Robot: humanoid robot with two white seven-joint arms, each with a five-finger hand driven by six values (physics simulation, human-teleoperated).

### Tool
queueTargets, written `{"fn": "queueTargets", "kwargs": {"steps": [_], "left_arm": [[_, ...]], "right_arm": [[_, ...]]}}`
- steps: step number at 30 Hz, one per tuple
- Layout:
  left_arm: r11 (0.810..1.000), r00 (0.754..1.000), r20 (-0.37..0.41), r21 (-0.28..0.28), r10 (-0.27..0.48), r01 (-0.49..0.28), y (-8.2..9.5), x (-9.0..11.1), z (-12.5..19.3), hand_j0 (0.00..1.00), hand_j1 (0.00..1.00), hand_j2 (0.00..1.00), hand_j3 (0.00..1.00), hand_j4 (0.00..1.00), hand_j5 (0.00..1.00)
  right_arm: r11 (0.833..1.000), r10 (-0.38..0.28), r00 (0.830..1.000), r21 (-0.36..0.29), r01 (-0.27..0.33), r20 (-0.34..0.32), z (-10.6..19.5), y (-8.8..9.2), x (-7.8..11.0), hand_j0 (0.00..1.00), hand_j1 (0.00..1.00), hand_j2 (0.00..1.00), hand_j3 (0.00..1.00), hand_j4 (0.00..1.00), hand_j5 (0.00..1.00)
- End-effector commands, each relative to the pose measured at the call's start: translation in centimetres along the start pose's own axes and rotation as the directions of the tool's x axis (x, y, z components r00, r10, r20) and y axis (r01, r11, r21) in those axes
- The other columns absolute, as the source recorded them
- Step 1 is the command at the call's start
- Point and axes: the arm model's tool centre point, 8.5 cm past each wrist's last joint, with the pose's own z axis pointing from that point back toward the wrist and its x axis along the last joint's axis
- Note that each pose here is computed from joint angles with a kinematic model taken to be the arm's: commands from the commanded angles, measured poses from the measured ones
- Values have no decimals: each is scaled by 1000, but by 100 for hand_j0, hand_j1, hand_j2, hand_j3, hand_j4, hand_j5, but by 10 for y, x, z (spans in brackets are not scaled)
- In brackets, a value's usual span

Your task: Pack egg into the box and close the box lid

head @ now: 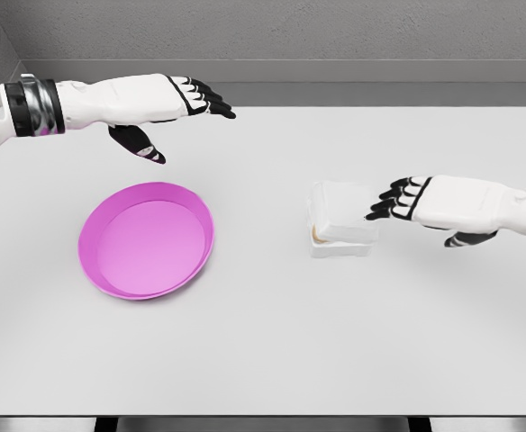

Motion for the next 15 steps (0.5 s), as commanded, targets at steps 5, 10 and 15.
{"fn": "queueTargets", "kwargs": {"steps": [5, 10, 15], "left_arm": [[1000, 1000, 1, 4, 7, -7, 0, 0, 0, 100, 100, 100, 100, 100, 100], [999, 998, -41, -15, 47, -47, -17, -13, 5, 100, 100, 100, 100, 100, 100], [997, 996, -47, -28, 70, -71, -29, -15, 5, 100, 100, 100, 100, 100, 100]], "right_arm": [[945, -295, 928, -213, 248, -227, 78, 12, -90, 100, 100, 100, 100, 100, 100], [962, -261, 954, -127, 243, -146, 45, 22, -65, 100, 100, 100, 100, 100, 100], [963, -257, 956, -121, 242, -140, 43, 22, -63, 100, 100, 100, 100, 100, 100]]}}
